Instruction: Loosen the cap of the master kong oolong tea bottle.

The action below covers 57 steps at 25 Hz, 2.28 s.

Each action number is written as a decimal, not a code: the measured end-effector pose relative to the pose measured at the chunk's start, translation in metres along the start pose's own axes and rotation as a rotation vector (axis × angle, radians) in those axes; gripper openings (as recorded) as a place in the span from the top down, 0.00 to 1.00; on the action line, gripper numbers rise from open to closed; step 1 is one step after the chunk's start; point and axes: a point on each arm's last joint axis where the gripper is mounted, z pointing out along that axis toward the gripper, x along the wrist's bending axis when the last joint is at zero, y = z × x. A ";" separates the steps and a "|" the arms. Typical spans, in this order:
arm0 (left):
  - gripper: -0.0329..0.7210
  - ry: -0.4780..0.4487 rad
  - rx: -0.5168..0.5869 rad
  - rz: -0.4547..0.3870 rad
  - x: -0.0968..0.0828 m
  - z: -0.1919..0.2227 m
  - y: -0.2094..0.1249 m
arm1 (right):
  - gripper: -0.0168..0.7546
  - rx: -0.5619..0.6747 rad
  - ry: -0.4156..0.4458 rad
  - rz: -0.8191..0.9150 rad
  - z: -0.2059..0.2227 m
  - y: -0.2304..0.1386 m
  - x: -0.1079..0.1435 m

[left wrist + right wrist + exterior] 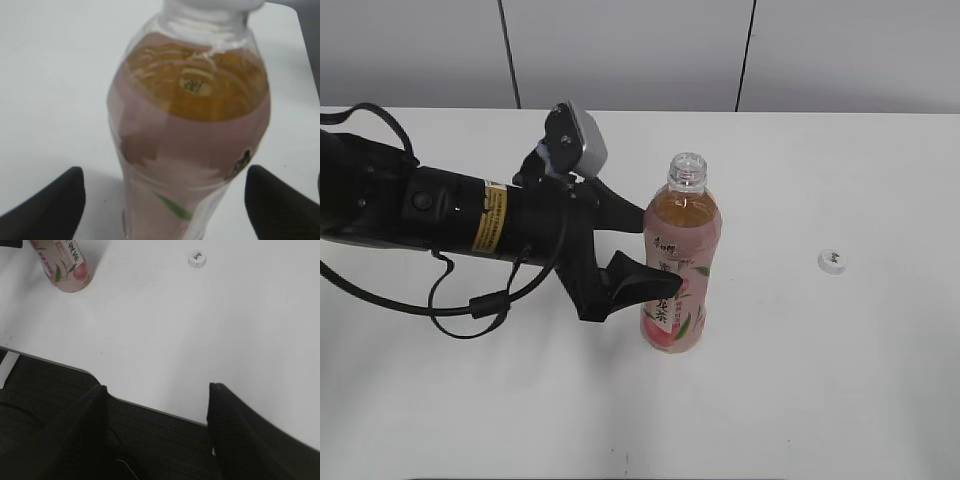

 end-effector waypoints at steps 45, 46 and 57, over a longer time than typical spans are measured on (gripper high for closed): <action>0.18 0.175 0.194 -0.269 0.010 -0.056 0.014 | 0.37 -0.001 0.000 0.000 0.000 0.000 0.000; 0.18 0.185 0.191 -0.280 0.013 -0.059 0.013 | 0.37 -0.001 0.000 0.000 0.000 0.000 0.000; 0.18 0.217 0.182 -0.331 0.020 -0.067 0.010 | 0.37 -0.001 0.000 0.000 0.000 0.000 0.000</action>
